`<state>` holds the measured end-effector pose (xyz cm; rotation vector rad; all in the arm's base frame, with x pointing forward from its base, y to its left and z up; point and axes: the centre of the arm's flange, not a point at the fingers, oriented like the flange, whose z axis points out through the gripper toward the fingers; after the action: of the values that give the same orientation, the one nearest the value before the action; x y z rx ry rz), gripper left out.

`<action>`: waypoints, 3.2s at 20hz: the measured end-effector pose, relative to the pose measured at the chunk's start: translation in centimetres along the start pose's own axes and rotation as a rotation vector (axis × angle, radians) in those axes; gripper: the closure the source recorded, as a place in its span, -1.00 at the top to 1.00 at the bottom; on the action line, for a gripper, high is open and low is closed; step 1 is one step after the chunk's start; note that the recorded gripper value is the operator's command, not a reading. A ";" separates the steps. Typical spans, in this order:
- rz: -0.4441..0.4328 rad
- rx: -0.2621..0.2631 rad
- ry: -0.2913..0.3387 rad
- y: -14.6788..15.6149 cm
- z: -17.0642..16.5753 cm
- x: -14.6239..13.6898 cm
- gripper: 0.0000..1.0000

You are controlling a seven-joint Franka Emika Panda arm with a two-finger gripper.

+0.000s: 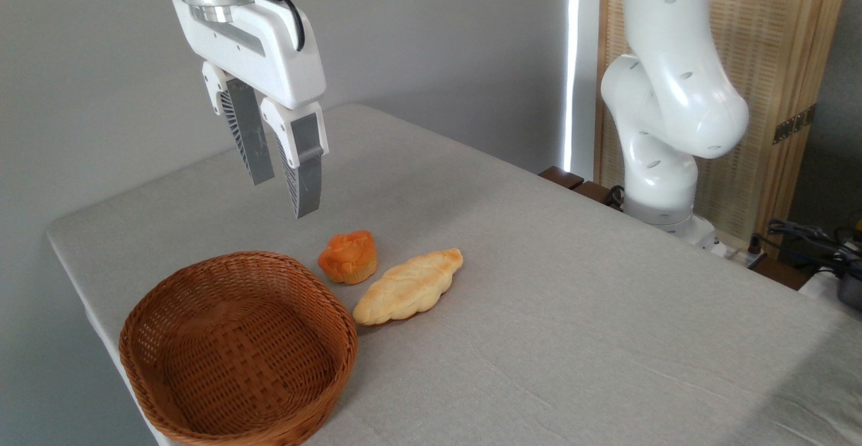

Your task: Put bread into the basket

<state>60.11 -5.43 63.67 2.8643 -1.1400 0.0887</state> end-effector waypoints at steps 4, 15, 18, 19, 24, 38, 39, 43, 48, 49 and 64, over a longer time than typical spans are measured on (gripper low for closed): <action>0.000 0.000 0.000 0.0 0.0 0.0 1.00; 0.000 0.000 0.000 0.0 0.0 0.0 1.00; 0.000 0.000 0.000 0.0 0.0 0.0 1.00; 0.000 0.000 0.000 0.0 0.0 0.0 1.00; 0.000 0.000 0.000 0.0 0.0 0.0 1.00; -0.007 -0.004 -0.007 -0.3 0.4 -0.2 1.00; -0.011 -0.004 -0.007 -0.5 0.4 -0.4 1.00; -0.017 -0.022 0.004 -1.3 0.5 -0.9 1.00; -0.020 -0.030 0.011 -1.7 0.5 -1.3 1.00; -0.019 -0.031 0.011 -1.7 0.5 -1.2 1.00; -0.021 -0.029 0.010 -1.8 0.5 -1.3 1.00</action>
<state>60.41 -3.27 63.02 2.8465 -1.1002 0.0840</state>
